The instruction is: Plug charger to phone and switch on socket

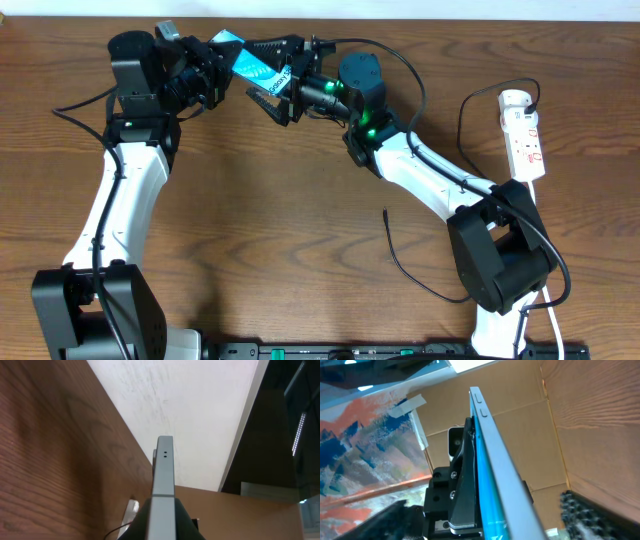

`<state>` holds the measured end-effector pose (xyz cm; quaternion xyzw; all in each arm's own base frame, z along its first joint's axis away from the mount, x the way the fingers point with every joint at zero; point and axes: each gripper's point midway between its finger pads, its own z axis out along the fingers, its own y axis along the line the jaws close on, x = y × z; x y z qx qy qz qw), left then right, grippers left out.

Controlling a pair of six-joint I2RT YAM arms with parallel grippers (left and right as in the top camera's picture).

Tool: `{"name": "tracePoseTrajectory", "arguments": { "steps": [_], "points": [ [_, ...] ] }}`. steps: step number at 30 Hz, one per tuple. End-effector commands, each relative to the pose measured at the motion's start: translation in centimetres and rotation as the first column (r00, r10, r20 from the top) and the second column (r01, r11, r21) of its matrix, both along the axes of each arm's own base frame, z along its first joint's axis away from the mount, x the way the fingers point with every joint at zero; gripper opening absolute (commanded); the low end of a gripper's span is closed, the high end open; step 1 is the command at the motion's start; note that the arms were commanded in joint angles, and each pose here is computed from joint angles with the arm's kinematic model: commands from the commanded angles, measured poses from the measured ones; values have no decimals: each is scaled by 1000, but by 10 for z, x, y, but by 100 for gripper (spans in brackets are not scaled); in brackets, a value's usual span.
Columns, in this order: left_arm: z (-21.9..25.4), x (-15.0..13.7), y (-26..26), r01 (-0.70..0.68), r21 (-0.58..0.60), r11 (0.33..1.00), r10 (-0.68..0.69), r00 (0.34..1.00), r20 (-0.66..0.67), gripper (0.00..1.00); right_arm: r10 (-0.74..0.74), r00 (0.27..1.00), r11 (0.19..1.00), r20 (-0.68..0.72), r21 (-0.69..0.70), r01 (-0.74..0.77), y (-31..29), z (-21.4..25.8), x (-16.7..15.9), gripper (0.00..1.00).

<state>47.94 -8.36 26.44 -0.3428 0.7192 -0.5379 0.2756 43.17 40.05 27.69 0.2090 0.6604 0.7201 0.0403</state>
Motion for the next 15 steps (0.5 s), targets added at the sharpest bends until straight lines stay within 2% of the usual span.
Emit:
{"name": "tracePoseTrajectory", "arguments": {
  "steps": [1,4,11,15],
  "points": [
    [5,2,2,1,29,1000,-2,999,35,7,-19,989,999,150,-38,25,-11,10,9,99],
    [5,3,10,-11,36,999,10,999,39,7,-15,969,997,245,-76,34,-26,9,17,99],
    [-3,0,48,-57,30,998,57,998,4,7,42,942,991,333,-132,2,-88,4,39,99],
    [-6,-4,66,-65,12,998,66,998,-19,8,17,968,970,252,-238,45,-141,-33,62,99]
  ]
}}
